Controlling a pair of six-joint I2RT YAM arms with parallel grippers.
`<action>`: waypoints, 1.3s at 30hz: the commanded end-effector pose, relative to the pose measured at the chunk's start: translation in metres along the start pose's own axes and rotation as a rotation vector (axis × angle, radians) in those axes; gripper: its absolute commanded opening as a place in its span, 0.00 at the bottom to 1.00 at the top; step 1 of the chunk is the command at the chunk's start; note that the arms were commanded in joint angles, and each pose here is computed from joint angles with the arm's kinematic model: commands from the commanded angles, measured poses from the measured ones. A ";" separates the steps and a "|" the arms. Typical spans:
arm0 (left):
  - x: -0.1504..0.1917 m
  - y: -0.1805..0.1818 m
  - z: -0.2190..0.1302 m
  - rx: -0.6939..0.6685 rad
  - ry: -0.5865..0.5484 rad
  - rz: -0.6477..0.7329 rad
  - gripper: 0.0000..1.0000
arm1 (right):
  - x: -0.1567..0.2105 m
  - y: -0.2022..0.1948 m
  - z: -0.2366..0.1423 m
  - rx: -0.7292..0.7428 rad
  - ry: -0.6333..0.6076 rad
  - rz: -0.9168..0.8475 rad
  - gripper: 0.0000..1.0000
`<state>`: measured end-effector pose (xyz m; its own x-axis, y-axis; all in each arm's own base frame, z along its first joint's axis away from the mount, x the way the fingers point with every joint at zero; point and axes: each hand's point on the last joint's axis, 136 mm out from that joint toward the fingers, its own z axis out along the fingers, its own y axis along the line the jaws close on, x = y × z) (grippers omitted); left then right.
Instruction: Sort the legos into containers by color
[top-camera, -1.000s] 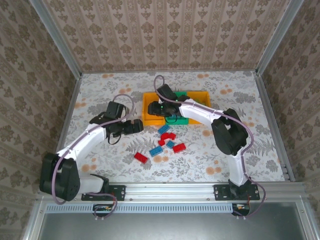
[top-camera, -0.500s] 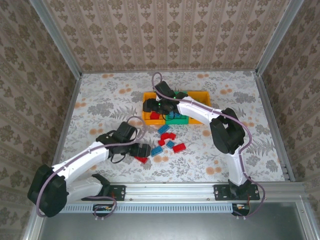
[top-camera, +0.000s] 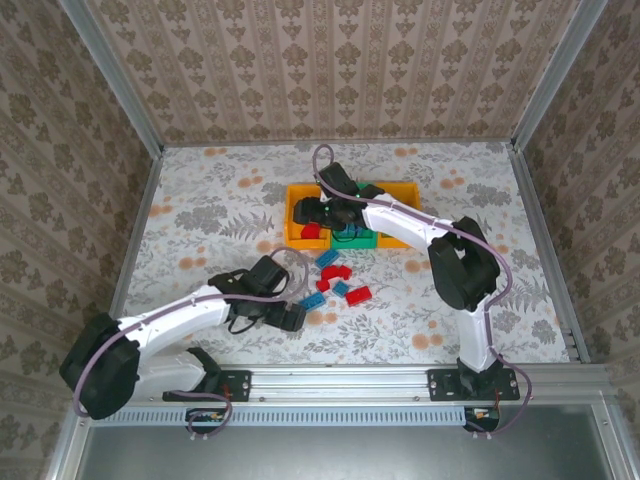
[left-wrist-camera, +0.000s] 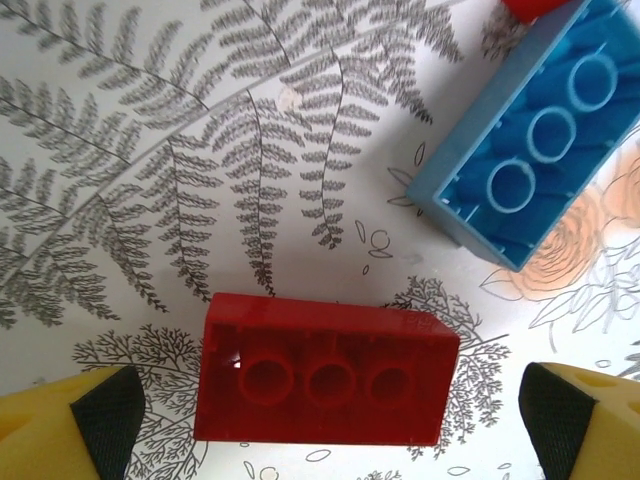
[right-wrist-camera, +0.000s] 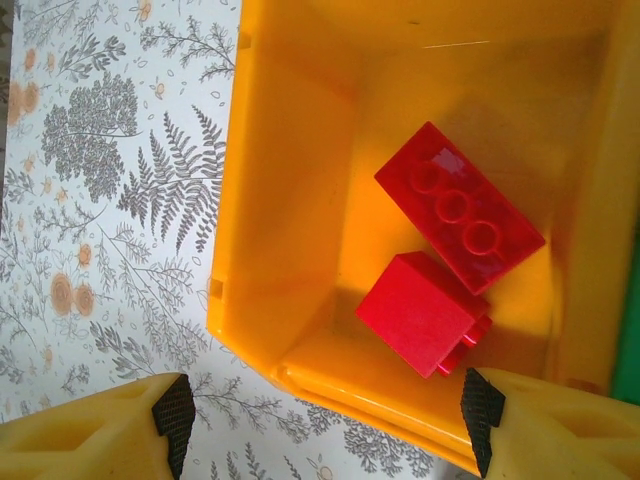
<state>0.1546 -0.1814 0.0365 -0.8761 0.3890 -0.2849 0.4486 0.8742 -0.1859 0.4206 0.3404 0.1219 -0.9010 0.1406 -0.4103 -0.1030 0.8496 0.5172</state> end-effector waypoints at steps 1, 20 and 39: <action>-0.004 0.000 -0.002 -0.043 0.012 0.042 0.99 | -0.012 -0.002 -0.020 -0.003 -0.049 0.020 0.74; 0.004 0.001 0.011 -0.121 0.127 0.075 0.87 | -0.016 -0.024 -0.034 0.020 -0.077 0.063 0.75; -0.008 0.000 0.010 -0.139 0.107 0.052 0.55 | -0.019 -0.036 -0.050 0.029 -0.101 0.073 0.75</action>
<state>0.1594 -0.1880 0.0213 -0.8643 0.4700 -0.1789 0.4868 0.8712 -0.0633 0.4170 0.2888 0.1244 -0.8874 0.2188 -0.4058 -0.0212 0.8599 0.5101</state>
